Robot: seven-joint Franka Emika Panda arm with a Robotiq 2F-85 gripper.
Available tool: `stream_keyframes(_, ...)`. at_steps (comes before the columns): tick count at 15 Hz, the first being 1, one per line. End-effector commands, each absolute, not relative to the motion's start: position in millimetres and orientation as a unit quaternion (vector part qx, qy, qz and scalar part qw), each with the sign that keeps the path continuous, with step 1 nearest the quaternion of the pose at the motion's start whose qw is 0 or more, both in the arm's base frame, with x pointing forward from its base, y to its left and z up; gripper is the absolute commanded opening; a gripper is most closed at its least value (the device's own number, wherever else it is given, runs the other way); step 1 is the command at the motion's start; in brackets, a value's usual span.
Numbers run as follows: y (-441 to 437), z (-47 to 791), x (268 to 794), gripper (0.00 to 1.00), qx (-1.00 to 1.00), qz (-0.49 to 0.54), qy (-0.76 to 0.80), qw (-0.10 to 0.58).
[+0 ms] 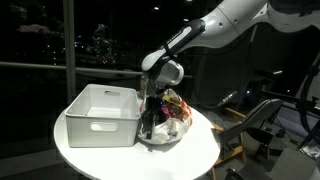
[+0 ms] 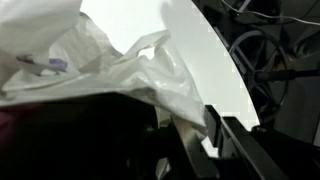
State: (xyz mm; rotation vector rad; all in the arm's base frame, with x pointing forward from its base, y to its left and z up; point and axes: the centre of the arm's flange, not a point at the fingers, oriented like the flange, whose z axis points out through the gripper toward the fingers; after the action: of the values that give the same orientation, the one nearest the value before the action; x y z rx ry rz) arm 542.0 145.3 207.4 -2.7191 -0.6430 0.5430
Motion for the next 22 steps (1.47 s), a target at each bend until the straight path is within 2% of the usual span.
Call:
stream_keyframes(1, 136, 194, 568, 0.01, -0.936, 0.219, -0.197, 0.194)
stream_keyframes(5, 127, 188, 576, 0.00, -0.907, 0.249, -0.199, 0.275)
stream_keyframes(8, 114, 211, 579, 0.00, -0.884, 0.243, -0.210, 0.340)
stream_keyframes(11, 99, 243, 580, 0.00, -0.873, 0.223, -0.215, 0.377)
stream_keyframes(16, 84, 310, 570, 0.00, -0.875, 0.137, -0.237, 0.400)
stream_keyframes(22, 69, 400, 543, 0.00, -0.881, 0.014, -0.267, 0.390)
